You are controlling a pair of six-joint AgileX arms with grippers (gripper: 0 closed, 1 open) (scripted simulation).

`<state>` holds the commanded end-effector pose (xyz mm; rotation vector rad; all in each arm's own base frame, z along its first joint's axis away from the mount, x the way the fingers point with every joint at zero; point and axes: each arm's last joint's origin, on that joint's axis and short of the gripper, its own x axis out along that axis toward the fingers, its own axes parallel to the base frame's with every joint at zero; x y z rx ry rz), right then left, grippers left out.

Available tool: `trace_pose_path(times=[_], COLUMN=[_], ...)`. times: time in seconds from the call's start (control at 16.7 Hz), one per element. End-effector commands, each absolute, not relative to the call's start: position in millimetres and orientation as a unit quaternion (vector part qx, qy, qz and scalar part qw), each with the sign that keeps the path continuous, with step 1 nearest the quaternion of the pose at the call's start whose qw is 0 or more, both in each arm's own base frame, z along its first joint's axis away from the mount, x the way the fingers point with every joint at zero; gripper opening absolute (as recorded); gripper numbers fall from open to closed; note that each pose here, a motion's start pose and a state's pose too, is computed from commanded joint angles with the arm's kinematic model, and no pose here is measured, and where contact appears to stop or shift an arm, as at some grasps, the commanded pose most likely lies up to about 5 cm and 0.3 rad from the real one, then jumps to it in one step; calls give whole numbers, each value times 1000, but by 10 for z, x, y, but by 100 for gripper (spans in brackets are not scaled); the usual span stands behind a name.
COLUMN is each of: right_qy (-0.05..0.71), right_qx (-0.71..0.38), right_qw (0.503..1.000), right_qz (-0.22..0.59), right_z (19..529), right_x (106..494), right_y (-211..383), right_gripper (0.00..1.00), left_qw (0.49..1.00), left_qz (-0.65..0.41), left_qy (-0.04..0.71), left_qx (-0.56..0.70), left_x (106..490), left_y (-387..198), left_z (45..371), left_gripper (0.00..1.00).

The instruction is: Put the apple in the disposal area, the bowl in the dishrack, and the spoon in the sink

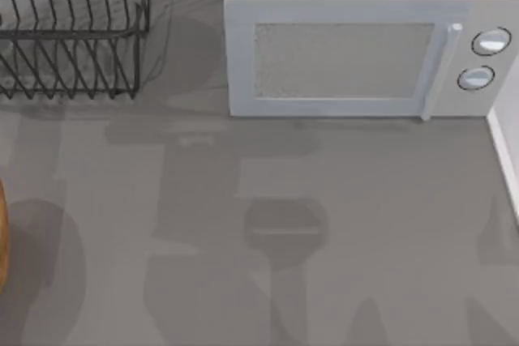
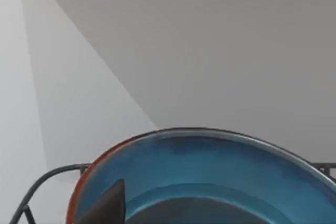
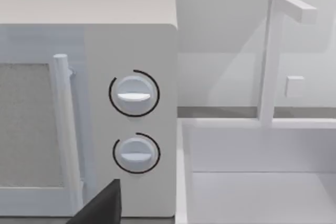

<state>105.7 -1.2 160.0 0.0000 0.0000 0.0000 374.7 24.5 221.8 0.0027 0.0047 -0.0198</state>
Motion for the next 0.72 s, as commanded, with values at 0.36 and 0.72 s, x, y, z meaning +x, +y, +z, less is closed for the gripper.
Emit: trace_pose_path(times=[0.36, 0.72], right_qy=[0, 0], right_qx=[0, 0], right_qw=[1000, 1000], right_qz=[0, 0], right_z=[1600, 1600], right_x=[1057, 1057], right_y=[-12, -12], right_gripper=[100, 100], left_qw=[1000, 1000], left_qz=[-9, -6], left_qy=[18, -20], left_qx=[5, -3], left_x=[3120, 2013], left_y=[160, 58], left_z=[2464, 2666], left_gripper=[100, 100])
